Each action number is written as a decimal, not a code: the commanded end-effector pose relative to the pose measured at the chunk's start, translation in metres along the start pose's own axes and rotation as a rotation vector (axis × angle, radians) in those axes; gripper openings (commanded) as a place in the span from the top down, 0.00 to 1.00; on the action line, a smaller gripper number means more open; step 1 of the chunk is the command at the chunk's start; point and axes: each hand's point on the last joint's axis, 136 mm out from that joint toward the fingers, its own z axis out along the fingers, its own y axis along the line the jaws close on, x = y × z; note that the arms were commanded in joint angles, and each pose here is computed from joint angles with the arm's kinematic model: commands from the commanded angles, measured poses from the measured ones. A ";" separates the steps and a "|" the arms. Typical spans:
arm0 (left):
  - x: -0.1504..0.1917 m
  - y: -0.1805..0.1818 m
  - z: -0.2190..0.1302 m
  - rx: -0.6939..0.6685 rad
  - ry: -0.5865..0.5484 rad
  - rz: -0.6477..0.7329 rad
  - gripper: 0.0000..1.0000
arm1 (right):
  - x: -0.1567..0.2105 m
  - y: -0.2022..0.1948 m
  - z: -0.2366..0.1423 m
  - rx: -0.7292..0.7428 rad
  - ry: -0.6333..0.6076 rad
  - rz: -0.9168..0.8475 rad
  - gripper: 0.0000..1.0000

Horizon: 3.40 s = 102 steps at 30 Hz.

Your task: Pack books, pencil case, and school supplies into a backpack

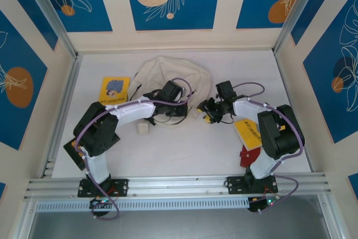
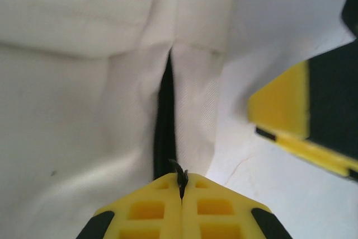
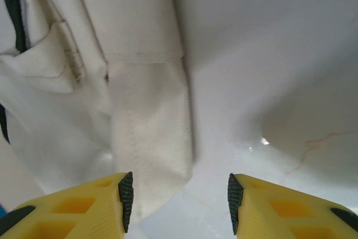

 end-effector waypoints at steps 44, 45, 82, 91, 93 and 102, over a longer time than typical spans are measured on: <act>0.016 0.025 -0.050 -0.180 0.086 0.120 1.00 | -0.006 -0.028 0.040 0.177 -0.106 0.008 1.00; 0.019 0.029 -0.054 -0.201 0.095 0.125 1.00 | -0.006 -0.029 0.042 0.184 -0.109 0.014 1.00; 0.009 0.068 -0.072 -0.269 0.063 0.196 1.00 | -0.064 -0.022 -0.006 0.082 -0.264 -0.076 0.89; -0.004 -0.019 -0.053 0.021 0.040 0.239 1.00 | -0.052 -0.016 -0.069 0.024 -0.315 -0.085 0.30; -0.009 -0.037 -0.049 0.064 0.036 0.255 1.00 | -0.048 -0.016 -0.078 -0.014 -0.306 -0.061 0.26; -0.037 -0.083 -0.032 0.153 0.011 0.243 1.00 | -0.027 -0.014 -0.079 -0.149 -0.179 0.095 0.19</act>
